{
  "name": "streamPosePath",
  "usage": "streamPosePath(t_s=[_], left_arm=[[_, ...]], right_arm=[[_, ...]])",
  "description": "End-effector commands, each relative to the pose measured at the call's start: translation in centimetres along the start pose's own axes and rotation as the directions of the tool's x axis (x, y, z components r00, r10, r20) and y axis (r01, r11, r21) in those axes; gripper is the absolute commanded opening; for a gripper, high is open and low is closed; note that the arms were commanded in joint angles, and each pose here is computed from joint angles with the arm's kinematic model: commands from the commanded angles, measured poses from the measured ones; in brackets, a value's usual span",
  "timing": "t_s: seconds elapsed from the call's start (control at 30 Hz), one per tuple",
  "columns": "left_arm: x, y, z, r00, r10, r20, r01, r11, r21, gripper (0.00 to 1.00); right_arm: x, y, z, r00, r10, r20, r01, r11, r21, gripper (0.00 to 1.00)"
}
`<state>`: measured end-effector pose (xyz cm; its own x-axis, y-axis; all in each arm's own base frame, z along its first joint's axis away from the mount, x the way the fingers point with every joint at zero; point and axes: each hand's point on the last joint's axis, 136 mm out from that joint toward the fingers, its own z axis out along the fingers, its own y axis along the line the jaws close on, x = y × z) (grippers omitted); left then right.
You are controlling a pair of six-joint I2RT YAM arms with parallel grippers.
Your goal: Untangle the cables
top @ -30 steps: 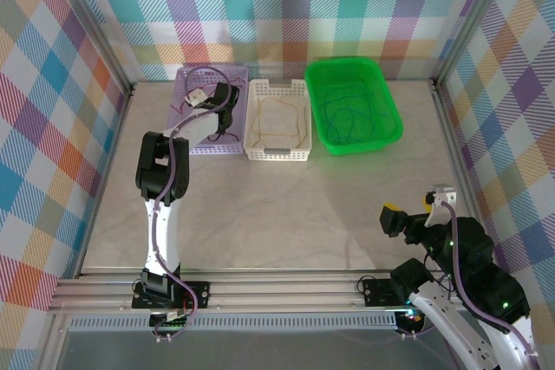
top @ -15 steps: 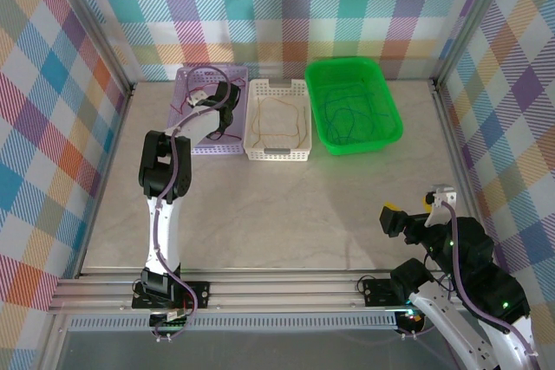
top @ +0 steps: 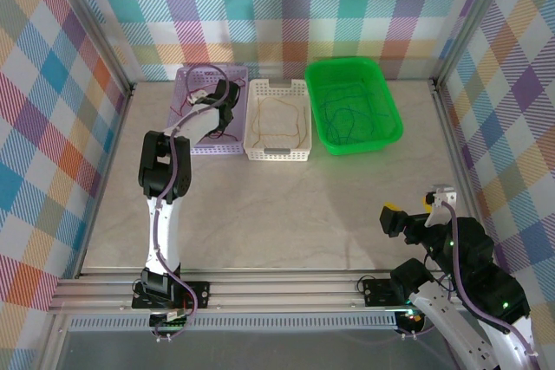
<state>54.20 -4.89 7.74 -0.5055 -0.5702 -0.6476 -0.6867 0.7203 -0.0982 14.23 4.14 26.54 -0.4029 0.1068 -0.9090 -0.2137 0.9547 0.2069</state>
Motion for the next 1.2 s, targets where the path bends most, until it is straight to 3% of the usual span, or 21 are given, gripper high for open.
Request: streamPosePath(t_s=[0.0,0.33,0.43,0.73,1.17], left_arm=[[-3.6,-0.4,-3.3,0.999,-0.038,0.037,0.036,0.998,0.049,0.58],[-7.0,-0.8,-7.6,0.995,-0.058,0.080,0.049,0.992,0.115,0.94],[-7.6,-0.9,-8.9,0.996,-0.055,0.074,0.043,0.988,0.145,1.00],[-8.1,0.8,-16.1,0.999,-0.022,0.023,0.014,0.955,0.295,1.00],[-4.6,10.5,-26.4,0.977,0.176,0.120,-0.211,0.865,0.456,1.00]], right_arm=[[-0.3,0.2,-0.1,1.000,0.006,0.029,-0.005,1.000,-0.017,1.00],[-0.3,0.2,-0.2,1.000,0.006,0.029,-0.005,1.000,-0.018,1.00],[-0.3,0.2,0.0,1.000,0.005,0.024,-0.005,1.000,-0.017,1.00],[-0.3,0.2,0.2,1.000,0.003,0.015,-0.003,1.000,-0.010,1.00],[-0.9,2.3,1.0,1.000,0.014,-0.020,-0.016,0.995,-0.098,1.00]])
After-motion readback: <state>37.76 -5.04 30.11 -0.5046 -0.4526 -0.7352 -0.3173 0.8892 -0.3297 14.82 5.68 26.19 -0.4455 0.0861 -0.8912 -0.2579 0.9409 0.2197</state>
